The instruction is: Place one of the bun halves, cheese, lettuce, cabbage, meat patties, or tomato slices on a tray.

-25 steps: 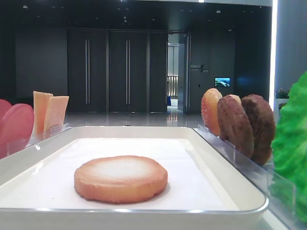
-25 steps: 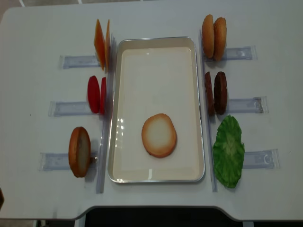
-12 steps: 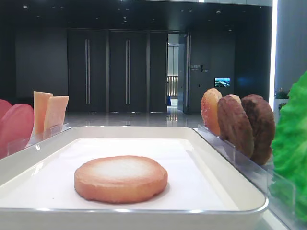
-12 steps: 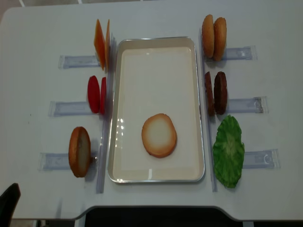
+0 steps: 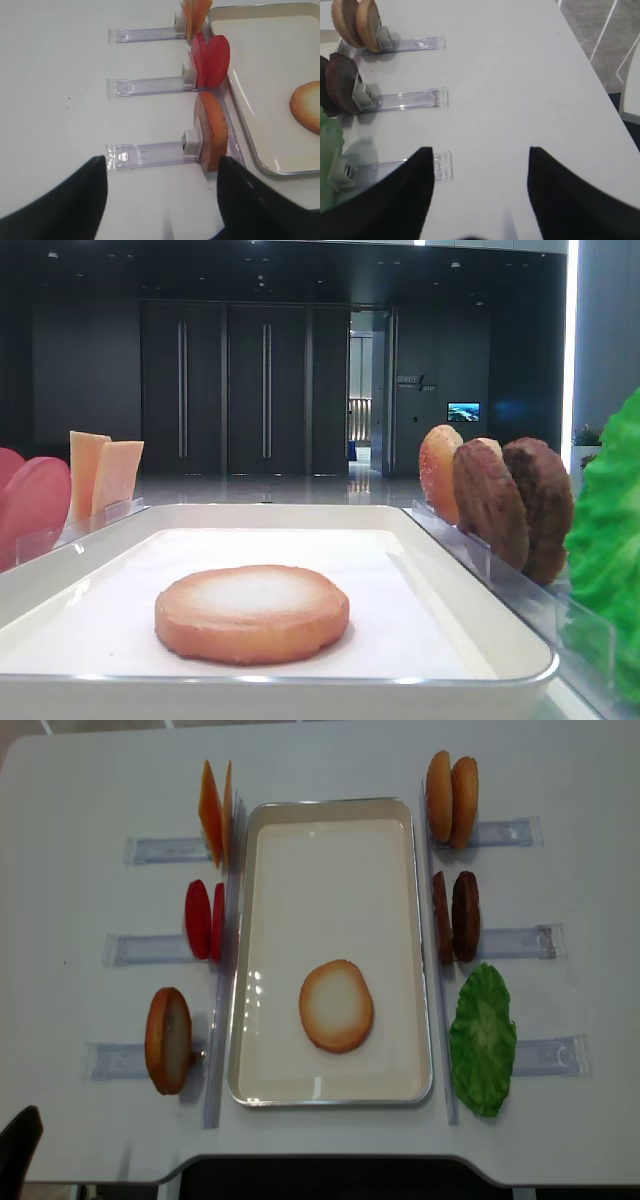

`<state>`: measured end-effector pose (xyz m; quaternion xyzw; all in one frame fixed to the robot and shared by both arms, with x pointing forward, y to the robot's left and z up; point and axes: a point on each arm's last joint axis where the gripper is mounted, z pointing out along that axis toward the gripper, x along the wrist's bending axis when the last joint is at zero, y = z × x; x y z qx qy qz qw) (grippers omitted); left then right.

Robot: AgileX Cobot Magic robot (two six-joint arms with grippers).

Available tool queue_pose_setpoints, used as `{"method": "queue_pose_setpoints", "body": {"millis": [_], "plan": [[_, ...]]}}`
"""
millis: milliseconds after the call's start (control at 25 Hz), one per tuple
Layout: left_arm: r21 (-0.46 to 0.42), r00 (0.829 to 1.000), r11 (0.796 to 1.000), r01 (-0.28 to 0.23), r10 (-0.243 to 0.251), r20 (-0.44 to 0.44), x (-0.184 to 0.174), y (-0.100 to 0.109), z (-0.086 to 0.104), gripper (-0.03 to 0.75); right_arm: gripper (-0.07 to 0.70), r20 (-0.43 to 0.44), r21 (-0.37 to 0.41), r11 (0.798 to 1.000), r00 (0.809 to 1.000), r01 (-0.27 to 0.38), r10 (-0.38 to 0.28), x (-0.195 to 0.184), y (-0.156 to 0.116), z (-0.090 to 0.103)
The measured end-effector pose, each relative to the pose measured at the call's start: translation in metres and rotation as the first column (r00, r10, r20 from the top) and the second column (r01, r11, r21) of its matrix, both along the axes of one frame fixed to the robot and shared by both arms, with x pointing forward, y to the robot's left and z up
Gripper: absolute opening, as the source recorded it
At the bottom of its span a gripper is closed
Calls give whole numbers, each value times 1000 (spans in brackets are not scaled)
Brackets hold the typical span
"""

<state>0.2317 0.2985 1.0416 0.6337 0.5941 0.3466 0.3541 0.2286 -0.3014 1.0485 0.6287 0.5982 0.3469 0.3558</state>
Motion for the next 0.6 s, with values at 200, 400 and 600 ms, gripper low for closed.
{"method": "queue_pose_setpoints", "body": {"millis": [200, 400, 600], "plan": [[0, 1000, 1000, 0, 0, 0, 0, 0, 0, 519, 399, 0, 0, 1000, 1000, 0, 0, 0, 0, 0], [0, 1000, 1000, 0, 0, 0, 0, 0, 0, 511, 399, 0, 0, 1000, 1000, 0, 0, 0, 0, 0], [0, 1000, 1000, 0, 0, 0, 0, 0, 0, 498, 399, 0, 0, 1000, 1000, 0, 0, 0, 0, 0]]}}
